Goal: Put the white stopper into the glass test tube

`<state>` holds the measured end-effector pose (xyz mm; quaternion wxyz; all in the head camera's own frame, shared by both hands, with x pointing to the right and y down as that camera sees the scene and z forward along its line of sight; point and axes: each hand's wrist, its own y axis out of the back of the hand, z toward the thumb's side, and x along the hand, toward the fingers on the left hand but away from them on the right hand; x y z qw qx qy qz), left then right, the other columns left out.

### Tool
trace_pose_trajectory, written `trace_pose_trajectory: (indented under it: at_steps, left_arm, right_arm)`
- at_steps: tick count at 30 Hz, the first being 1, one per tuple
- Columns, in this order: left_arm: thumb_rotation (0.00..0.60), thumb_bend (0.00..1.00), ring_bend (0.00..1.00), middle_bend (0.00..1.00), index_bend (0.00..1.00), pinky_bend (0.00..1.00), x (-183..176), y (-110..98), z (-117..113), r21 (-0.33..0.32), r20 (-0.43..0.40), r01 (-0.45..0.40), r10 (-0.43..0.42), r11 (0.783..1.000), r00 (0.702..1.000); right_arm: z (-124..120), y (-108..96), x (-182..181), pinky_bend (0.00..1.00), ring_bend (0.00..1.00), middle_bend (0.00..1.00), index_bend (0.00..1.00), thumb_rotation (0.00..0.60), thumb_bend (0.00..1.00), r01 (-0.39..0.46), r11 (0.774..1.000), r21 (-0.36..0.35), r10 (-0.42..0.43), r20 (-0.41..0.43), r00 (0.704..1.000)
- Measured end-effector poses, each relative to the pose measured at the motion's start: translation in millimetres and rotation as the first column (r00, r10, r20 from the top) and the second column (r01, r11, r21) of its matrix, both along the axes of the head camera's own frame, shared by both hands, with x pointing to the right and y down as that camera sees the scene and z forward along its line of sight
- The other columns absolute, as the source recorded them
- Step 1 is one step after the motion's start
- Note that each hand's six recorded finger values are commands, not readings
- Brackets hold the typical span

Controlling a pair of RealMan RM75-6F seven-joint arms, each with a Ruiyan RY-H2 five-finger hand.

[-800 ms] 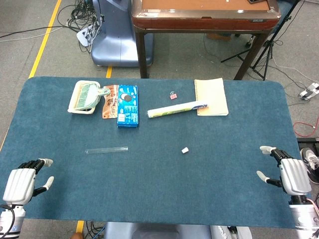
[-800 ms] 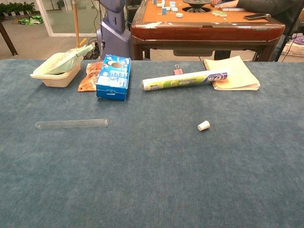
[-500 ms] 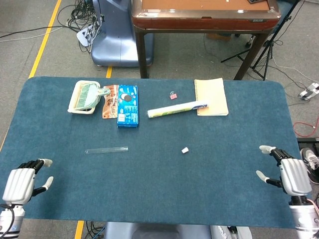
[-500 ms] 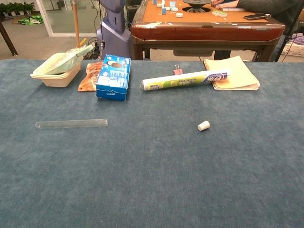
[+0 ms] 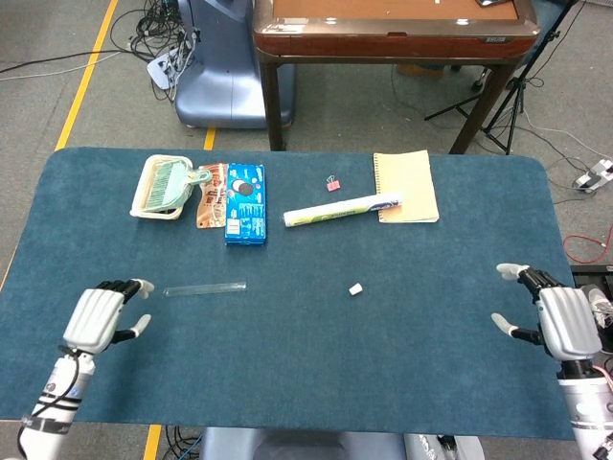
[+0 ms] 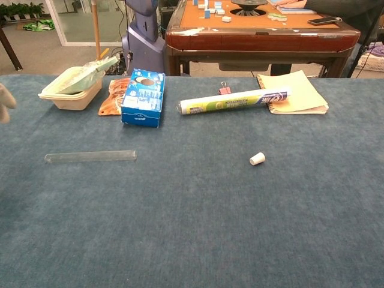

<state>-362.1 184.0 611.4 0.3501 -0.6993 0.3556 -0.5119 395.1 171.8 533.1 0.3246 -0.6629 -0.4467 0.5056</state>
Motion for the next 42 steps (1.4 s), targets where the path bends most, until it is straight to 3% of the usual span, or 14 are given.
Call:
trace_pose_trajectory:
  at_steps: [13, 16, 22, 32, 42]
  left_arm:
    - [0.600, 0.26, 0.83, 0.80, 0.33, 0.94, 64.3, -28.7, 53.3, -0.131, 0.084, -0.166, 0.178, 0.977, 0.980]
    - [0.600, 0.26, 0.88, 0.87, 0.34, 0.99, 71.8, -32.9, 65.1, -0.137, 0.123, -0.178, 0.195, 0.974, 0.973]
    - [0.600, 0.26, 0.96, 0.95, 0.39, 1.00, 83.9, -38.3, 87.3, -0.163, 0.179, -0.171, 0.200, 0.972, 0.963]
    - [0.575, 0.26, 0.98, 0.97, 0.43, 1.00, 96.2, -46.4, 122.1, -0.233, 0.250, -0.110, 0.169, 0.966, 0.953]
    - [0.566, 0.26, 0.98, 0.97, 0.47, 1.00, 105.7, -51.2, 136.9, -0.268, 0.279, -0.080, 0.156, 0.960, 0.948]
  right_arm:
    - [1.9, -6.4, -3.6, 0.56, 0.35, 0.36, 0.30, 0.600, 0.15, 0.005, 1.000, -0.025, -0.005, -0.004, 1.000]
    - [2.5, -6.0, -1.8, 0.56, 0.35, 0.36, 0.30, 0.600, 0.15, 0.002, 1.000, -0.028, -0.002, -0.005, 1.000]
    - [4.8, -5.6, 0.8, 0.56, 0.35, 0.36, 0.30, 0.600, 0.15, 0.000, 0.999, -0.034, 0.000, -0.003, 1.000]
    - [8.7, -3.3, 7.7, 0.56, 0.35, 0.36, 0.30, 0.600, 0.15, -0.013, 0.999, -0.043, 0.013, 0.002, 1.000]
    - [10.1, 2.5, 15.0, 0.56, 0.35, 0.36, 0.30, 0.600, 0.15, -0.031, 0.998, -0.050, 0.031, 0.003, 1.000]
